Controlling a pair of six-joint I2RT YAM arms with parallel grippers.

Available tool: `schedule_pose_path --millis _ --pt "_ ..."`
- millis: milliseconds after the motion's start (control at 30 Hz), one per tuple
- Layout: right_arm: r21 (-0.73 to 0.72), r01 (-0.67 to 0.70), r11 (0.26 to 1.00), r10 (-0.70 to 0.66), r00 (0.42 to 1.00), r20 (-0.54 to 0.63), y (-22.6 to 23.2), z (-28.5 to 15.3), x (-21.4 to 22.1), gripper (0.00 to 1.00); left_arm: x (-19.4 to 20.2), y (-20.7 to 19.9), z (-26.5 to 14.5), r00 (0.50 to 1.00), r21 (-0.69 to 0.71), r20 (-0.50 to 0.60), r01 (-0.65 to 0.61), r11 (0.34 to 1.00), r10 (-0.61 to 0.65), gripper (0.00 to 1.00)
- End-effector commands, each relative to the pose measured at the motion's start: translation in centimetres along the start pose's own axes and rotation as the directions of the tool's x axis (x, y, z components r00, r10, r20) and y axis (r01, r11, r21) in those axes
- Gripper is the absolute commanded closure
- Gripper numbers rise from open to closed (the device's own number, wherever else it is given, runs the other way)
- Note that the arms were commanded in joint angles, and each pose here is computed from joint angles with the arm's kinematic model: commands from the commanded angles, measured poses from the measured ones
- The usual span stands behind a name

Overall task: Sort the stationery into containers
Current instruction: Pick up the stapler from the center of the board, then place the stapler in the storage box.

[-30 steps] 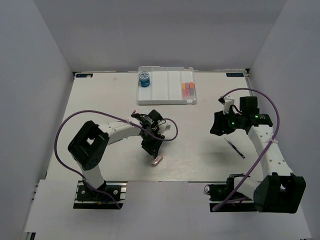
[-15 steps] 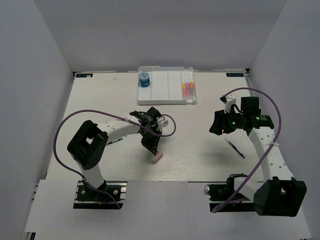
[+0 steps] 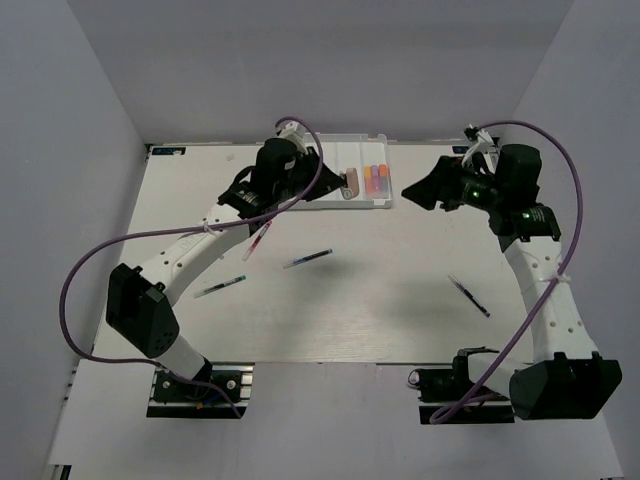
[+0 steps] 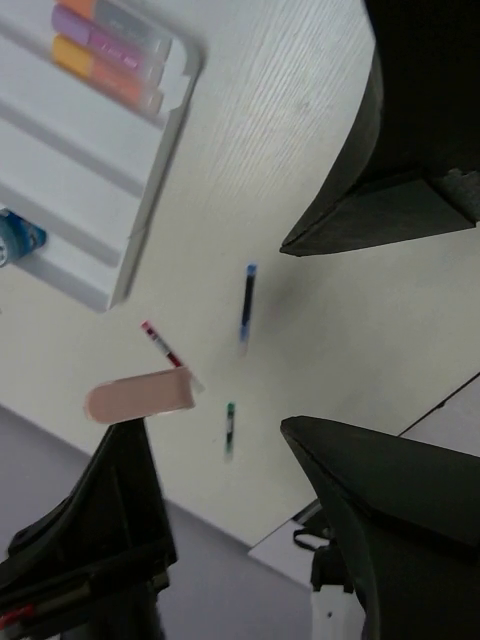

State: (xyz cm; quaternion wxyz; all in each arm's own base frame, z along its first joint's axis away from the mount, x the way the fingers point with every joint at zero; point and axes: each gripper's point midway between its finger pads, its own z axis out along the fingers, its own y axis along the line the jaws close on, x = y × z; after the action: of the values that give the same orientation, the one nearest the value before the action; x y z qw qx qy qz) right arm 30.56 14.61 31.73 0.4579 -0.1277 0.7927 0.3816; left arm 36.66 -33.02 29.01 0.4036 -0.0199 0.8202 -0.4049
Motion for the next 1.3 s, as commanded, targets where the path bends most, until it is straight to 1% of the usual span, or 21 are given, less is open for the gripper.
schedule_pose_path --millis 0,67,100,167,200,233,267,367,500,667,833,1033,1100,1167,1267 --pt "-0.137 -0.012 0.990 0.027 0.994 0.107 4.0 1.4 -4.3 0.28 -2.0 -2.2 -0.2 0.962 0.133 0.048 0.261 0.956 -0.270 1.00" --pt "-0.119 0.002 0.993 0.013 0.992 0.129 4.0 2.2 -5.2 0.27 -2.6 -2.6 -0.1 0.950 0.148 0.042 0.300 0.942 -0.309 1.00" --pt "-0.132 0.017 0.991 0.001 0.991 0.130 4.7 2.7 -5.2 0.27 -3.0 -3.2 -0.1 0.944 0.171 0.044 0.314 0.934 -0.326 1.00" --pt "-0.123 0.031 0.992 -0.014 0.991 0.135 4.5 3.4 -5.2 0.26 -2.8 -3.5 0.2 0.937 0.185 0.019 0.338 0.923 -0.348 1.00" --pt "-0.132 0.043 0.990 -0.026 0.992 0.123 5.2 3.9 -4.8 0.25 -2.8 -3.7 0.2 0.938 0.192 0.015 0.337 0.922 -0.346 1.00" --pt "-0.107 0.049 0.993 -0.035 0.991 0.127 4.7 4.4 -4.9 0.25 -2.8 -3.7 0.3 0.937 0.193 0.012 0.340 0.920 -0.348 1.00" --pt "-0.123 0.064 0.990 -0.049 0.992 0.120 5.5 4.8 -4.7 0.25 -2.8 -3.9 0.3 0.937 0.198 0.008 0.340 0.919 -0.348 1.00" --pt "-0.088 0.082 0.993 -0.072 0.992 0.105 5.1 6.1 -4.2 0.26 -2.3 -3.6 0.3 0.934 0.197 -0.006 0.350 0.916 -0.356 1.00" --pt "-0.075 0.068 0.995 -0.063 0.996 0.067 4.8 8.3 -3.4 0.28 -0.8 -3.2 0.3 0.933 0.185 -0.035 0.359 0.915 -0.359 1.00" --pt "-0.065 0.081 0.995 -0.079 0.996 0.046 4.7 9.6 -3.0 0.30 -0.1 -2.7 -0.1 0.930 0.176 -0.046 0.366 0.914 -0.364 1.00" --pt "-0.043 0.096 0.994 -0.094 0.995 0.043 4.5 10.3 -2.7 0.35 0.2 -2.7 -0.3 0.924 0.173 -0.057 0.383 0.907 -0.379 1.00" --pt "-0.075 0.101 0.992 -0.100 0.995 0.019 4.9 10.4 -1.5 0.47 0.4 -2.6 -0.5 0.916 0.171 -0.064 0.401 0.900 -0.396 1.00" --pt "-0.087 0.104 0.991 -0.103 0.995 0.018 5.3 10.3 -1.4 0.52 0.3 -2.7 -0.4 0.912 0.170 -0.066 0.409 0.896 -0.404 1.00" --pt "-0.077 0.094 0.993 -0.093 0.996 0.010 4.9 10.4 -0.9 0.54 0.4 -2.6 -0.4 0.908 0.166 -0.066 0.419 0.893 -0.413 1.00" --pt "-0.067 0.087 0.994 -0.087 0.996 0.000 4.6 10.1 -0.1 0.51 0.6 -2.6 -0.5 0.905 0.164 -0.074 0.426 0.890 -0.420 1.00"
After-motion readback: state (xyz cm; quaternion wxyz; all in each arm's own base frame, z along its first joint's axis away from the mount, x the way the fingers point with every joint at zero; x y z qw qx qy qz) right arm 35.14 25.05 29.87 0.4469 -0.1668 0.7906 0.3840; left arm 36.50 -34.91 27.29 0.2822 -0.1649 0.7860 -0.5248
